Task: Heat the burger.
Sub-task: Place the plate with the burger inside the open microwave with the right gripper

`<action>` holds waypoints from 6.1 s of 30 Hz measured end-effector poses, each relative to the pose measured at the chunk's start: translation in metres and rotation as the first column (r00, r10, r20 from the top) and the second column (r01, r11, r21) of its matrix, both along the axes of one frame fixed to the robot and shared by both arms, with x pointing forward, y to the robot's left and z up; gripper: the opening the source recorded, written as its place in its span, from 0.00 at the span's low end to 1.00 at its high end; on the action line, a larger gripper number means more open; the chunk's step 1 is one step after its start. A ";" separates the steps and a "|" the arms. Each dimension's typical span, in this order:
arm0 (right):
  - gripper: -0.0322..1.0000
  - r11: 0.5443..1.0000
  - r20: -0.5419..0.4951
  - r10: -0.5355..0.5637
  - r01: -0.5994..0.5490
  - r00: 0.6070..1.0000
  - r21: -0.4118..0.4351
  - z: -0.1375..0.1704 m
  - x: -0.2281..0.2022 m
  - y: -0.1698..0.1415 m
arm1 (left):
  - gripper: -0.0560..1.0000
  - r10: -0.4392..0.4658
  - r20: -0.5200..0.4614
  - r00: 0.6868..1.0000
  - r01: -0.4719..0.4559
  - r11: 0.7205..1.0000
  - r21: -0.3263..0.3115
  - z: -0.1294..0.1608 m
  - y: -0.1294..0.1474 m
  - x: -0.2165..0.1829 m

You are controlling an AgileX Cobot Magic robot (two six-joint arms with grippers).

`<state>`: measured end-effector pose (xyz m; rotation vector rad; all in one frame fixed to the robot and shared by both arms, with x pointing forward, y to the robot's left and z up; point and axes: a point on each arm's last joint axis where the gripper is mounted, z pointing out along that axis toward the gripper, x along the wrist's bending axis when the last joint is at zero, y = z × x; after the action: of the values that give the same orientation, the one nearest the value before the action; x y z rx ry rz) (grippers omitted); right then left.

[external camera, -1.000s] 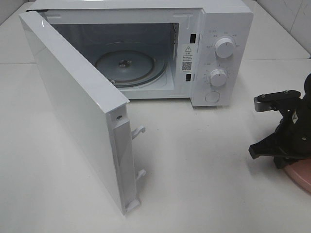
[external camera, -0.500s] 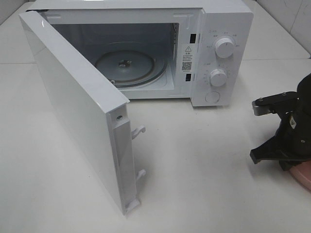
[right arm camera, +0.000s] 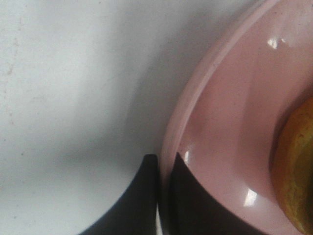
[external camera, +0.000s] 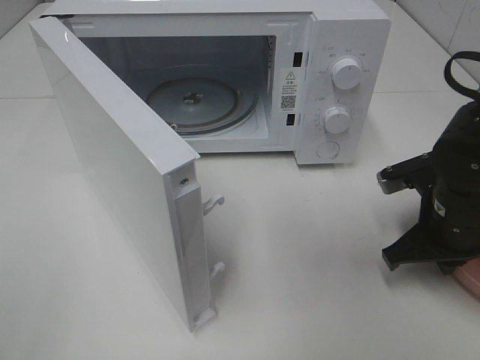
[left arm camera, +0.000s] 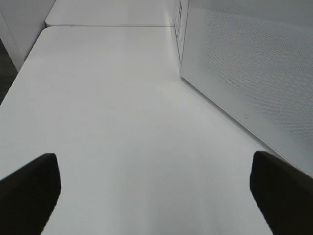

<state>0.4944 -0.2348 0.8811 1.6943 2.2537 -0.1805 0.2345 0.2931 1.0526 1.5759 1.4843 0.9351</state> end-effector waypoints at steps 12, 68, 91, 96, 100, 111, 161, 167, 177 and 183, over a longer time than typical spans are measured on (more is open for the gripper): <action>0.07 0.995 0.044 0.046 -0.042 0.998 -0.093 0.027 -0.010 0.006 | 0.99 0.000 0.000 1.000 0.000 1.000 0.000 0.000 0.000 0.000; 0.07 0.904 0.084 0.411 -0.394 0.908 -0.167 0.096 -0.081 0.068 | 0.99 0.000 0.000 1.000 0.000 1.000 0.000 0.000 0.000 0.000; 0.07 0.673 0.004 0.730 -0.718 0.683 -0.181 0.090 -0.113 0.064 | 0.99 0.000 0.000 1.000 0.000 1.000 0.000 0.000 0.000 0.000; 0.07 0.576 -0.018 0.808 -0.795 0.589 -0.188 0.090 -0.115 0.063 | 0.99 0.000 0.000 1.000 0.000 1.000 0.000 0.000 0.000 0.000; 0.07 0.505 -0.012 0.856 -0.843 0.516 -0.185 0.090 -0.115 0.065 | 0.99 0.000 0.000 1.000 0.000 1.000 0.000 0.000 0.000 0.000; 0.08 0.362 -0.042 0.923 -0.902 0.382 -0.235 0.092 -0.112 0.068 | 0.99 0.000 0.000 1.000 0.000 1.000 0.000 0.000 0.000 0.000; 0.09 -0.304 -0.094 0.952 -0.924 -0.290 -0.232 0.090 -0.078 0.057 | 0.99 0.000 0.000 1.000 0.000 1.000 0.000 0.000 0.000 0.000; 0.09 -0.349 -0.086 0.937 -0.910 -0.338 -0.224 0.090 -0.079 0.058 | 0.99 0.000 0.000 1.000 0.000 1.000 0.000 0.000 0.000 0.000; 0.10 -0.346 -0.062 0.938 -0.907 -0.342 -0.240 0.094 -0.062 0.072 | 0.99 0.000 0.000 1.000 0.000 1.000 0.000 0.000 0.000 0.000; 0.10 -0.342 -0.055 0.939 -0.908 -0.339 -0.243 0.095 -0.049 0.082 | 0.99 0.000 0.000 1.000 0.000 1.000 0.000 0.000 0.000 0.000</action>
<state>0.4456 -0.1530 0.9764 -0.8508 2.4612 0.1874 0.2345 0.2931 1.0526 1.5759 1.4843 0.9351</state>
